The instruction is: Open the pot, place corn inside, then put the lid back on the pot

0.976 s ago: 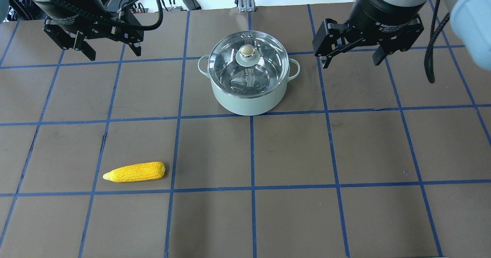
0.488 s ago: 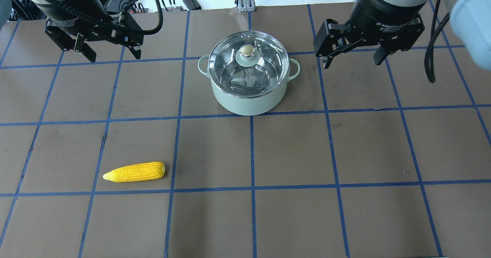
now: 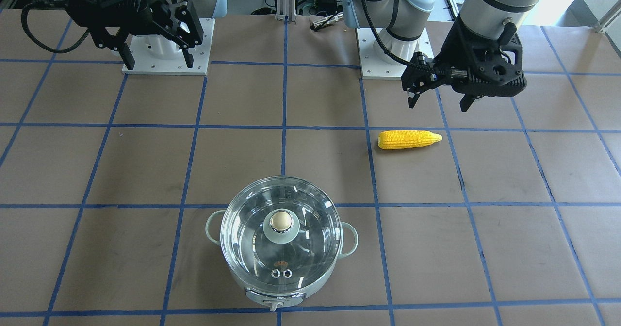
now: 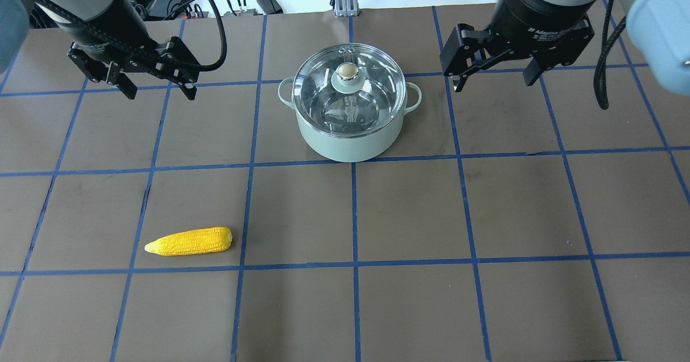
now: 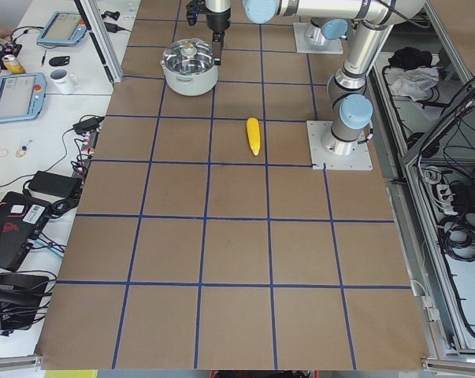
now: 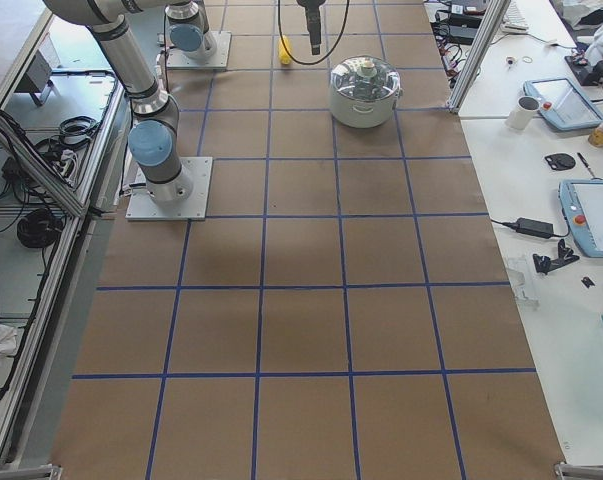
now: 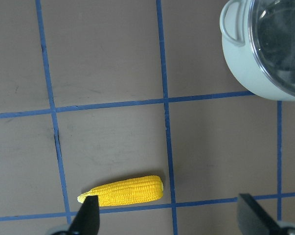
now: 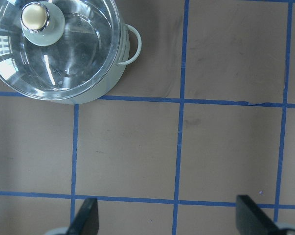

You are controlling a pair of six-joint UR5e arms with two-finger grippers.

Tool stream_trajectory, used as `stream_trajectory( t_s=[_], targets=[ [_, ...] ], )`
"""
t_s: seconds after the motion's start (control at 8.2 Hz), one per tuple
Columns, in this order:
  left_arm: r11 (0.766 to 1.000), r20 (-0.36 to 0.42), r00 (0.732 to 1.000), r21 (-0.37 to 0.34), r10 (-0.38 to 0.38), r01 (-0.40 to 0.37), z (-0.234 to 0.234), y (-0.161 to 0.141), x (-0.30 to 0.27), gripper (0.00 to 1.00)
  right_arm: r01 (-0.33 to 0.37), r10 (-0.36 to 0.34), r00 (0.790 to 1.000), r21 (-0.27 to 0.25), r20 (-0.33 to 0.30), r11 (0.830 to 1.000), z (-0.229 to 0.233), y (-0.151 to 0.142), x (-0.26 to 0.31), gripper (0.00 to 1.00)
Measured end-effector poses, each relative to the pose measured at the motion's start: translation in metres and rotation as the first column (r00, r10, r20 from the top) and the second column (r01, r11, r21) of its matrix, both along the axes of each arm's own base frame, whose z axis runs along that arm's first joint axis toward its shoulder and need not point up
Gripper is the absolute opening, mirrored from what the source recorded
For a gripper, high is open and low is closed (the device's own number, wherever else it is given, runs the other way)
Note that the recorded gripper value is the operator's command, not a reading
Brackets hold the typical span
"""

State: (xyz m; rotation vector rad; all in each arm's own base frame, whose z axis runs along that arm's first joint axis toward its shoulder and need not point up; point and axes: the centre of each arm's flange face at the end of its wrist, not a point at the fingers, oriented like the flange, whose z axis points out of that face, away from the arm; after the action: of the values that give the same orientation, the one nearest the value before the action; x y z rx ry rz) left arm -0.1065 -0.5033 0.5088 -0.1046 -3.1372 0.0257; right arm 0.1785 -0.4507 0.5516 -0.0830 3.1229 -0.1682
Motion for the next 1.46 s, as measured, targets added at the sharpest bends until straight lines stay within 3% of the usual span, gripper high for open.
stream_trajectory(
  t_s=[0.24, 0.37, 0.61, 0.85, 0.98, 1.22, 1.46],
  targets=[
    [0.998, -0.003, 0.999, 0.040, -0.048, 0.048, -0.020, 0.004, 0.018, 1.00, -0.001, 0.001, 1.000, -0.002, 0.000, 1.000, -0.001, -0.002, -0.001, 0.79],
    [0.996, -0.007, 0.997, 0.054, -0.076, 0.077, -0.027, 0.004, 0.029, 1.00, -0.010, 0.010, 1.000, -0.009, 0.001, 1.000, -0.001, -0.004, 0.000, 1.00],
    [0.984, -0.022, 0.989, 0.099, -0.147, 0.149, -0.049, 0.006, 0.050, 1.00, -0.032, 0.033, 0.999, -0.022, 0.032, 0.999, -0.013, -0.022, 0.008, 1.00],
    [0.952, -0.053, 0.964, 0.147, -0.262, 0.267, -0.077, 0.014, 0.072, 1.00, -0.007, 0.010, 0.996, -0.037, 0.089, 0.999, -0.030, -0.066, 0.026, 1.00],
    [0.922, -0.079, 0.936, 0.159, -0.344, 0.353, -0.088, 0.017, 0.082, 1.00, -0.005, 0.009, 0.995, -0.041, 0.104, 0.999, -0.040, -0.096, 0.047, 1.00],
    [0.811, -0.150, 0.826, 0.162, -0.544, 0.563, -0.112, 0.025, 0.097, 1.00, 0.072, -0.066, 0.989, -0.042, 0.129, 0.997, -0.096, -0.144, 0.116, 1.00],
    [0.714, -0.196, 0.725, 0.133, -0.660, 0.687, -0.137, 0.031, 0.111, 1.00, 0.107, -0.100, 0.989, -0.061, 0.110, 0.992, -0.167, -0.169, 0.174, 1.00]
  ],
)
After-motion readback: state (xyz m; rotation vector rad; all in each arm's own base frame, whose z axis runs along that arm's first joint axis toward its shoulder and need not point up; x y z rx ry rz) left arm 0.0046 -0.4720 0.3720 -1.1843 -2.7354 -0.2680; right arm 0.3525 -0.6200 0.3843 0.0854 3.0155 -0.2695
